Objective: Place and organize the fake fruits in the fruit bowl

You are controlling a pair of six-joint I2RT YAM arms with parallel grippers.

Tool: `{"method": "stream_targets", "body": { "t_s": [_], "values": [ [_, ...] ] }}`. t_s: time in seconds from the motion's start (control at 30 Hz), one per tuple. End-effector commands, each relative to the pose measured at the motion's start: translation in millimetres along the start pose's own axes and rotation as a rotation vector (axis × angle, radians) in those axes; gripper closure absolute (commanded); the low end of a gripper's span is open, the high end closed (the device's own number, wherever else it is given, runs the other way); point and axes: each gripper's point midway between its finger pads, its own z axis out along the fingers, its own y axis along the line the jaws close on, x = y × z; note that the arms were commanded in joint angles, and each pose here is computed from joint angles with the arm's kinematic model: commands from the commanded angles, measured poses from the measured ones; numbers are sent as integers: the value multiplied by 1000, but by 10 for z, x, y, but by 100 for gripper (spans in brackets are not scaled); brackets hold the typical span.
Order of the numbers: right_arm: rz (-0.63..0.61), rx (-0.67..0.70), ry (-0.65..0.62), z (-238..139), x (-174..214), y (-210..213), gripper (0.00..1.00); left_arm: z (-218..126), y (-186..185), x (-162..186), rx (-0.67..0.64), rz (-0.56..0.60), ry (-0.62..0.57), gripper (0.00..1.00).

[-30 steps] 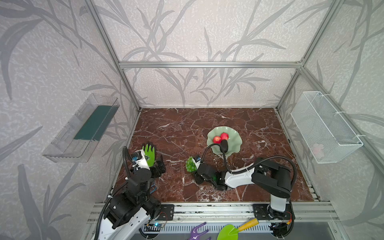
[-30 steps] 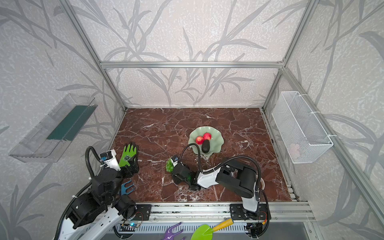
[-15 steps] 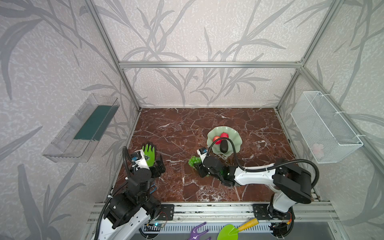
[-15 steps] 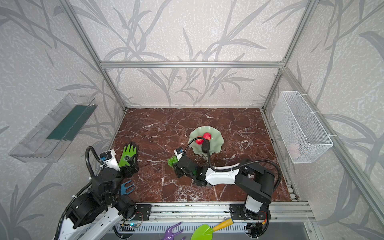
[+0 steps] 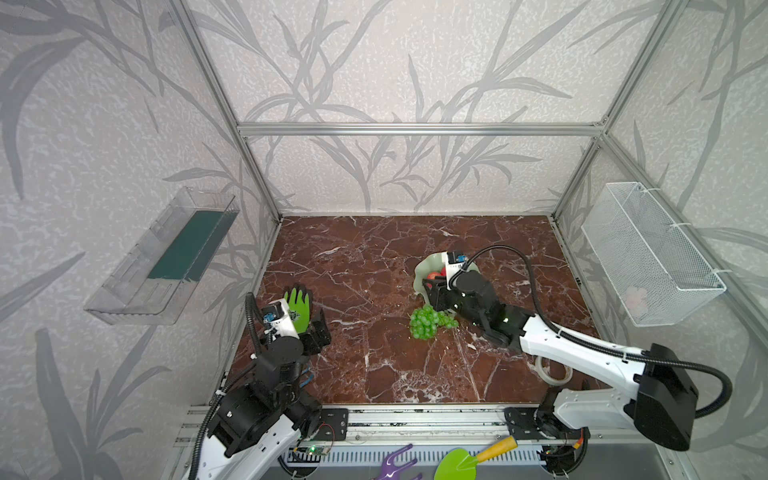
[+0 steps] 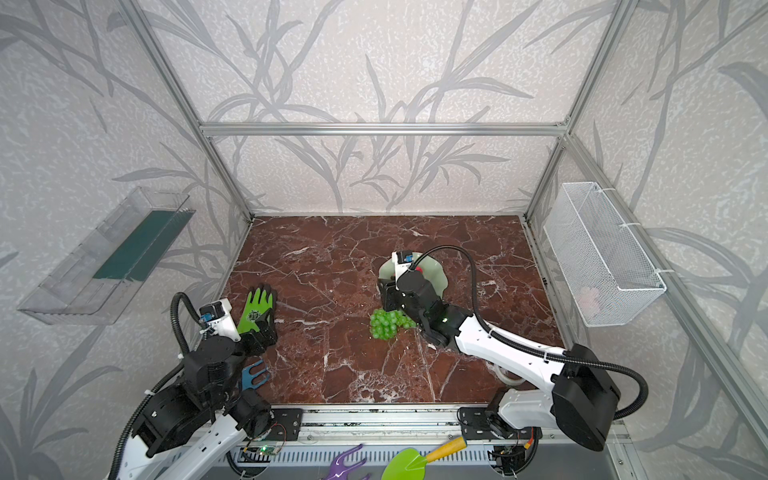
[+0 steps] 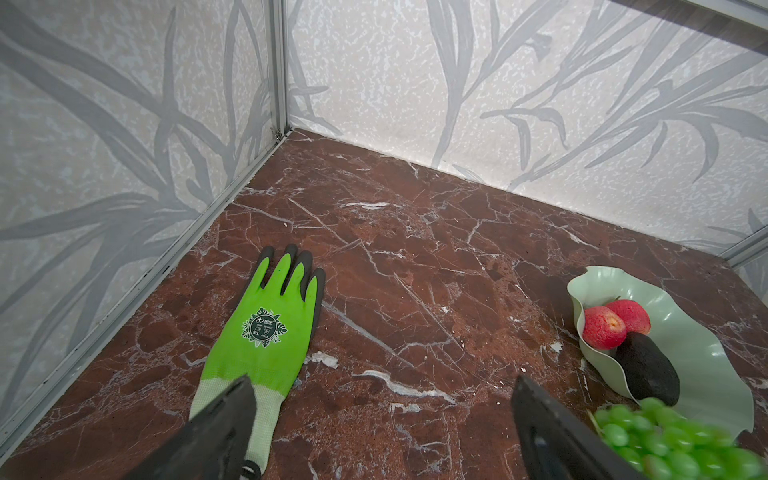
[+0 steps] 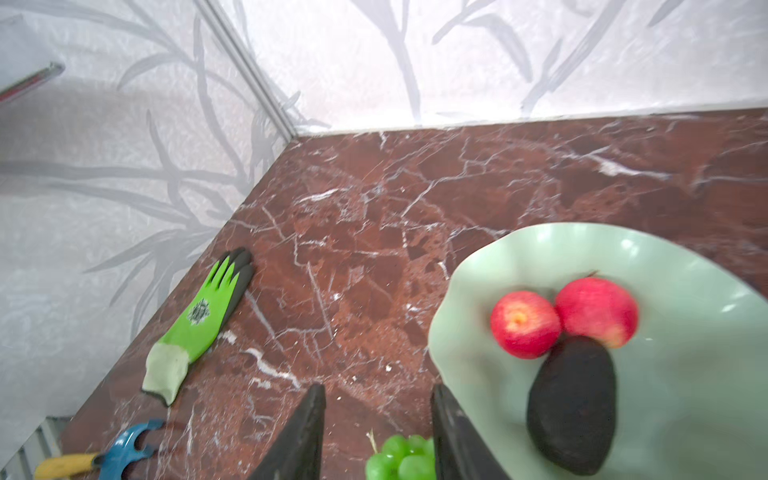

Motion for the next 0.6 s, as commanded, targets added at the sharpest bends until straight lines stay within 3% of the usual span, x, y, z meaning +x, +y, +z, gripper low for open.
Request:
{"method": "stream_targets", "body": {
  "t_s": [0.0,0.13,0.27,0.57],
  "values": [
    [-15,35,-12,-129,-196,-109,57,-35,30,-82,-15,-11,-20,4],
    [-24,43,18,-160,-266,-212,55,-41,34,-85,-14,-16,-22,4],
    [-18,39,118,-183,-36,-218,48,-41,35,-76,-13,-19,-18,4],
    [43,123,315,-439,864,-117,11,-16,2,-51,-2,-24,-12,4]
  ]
}}
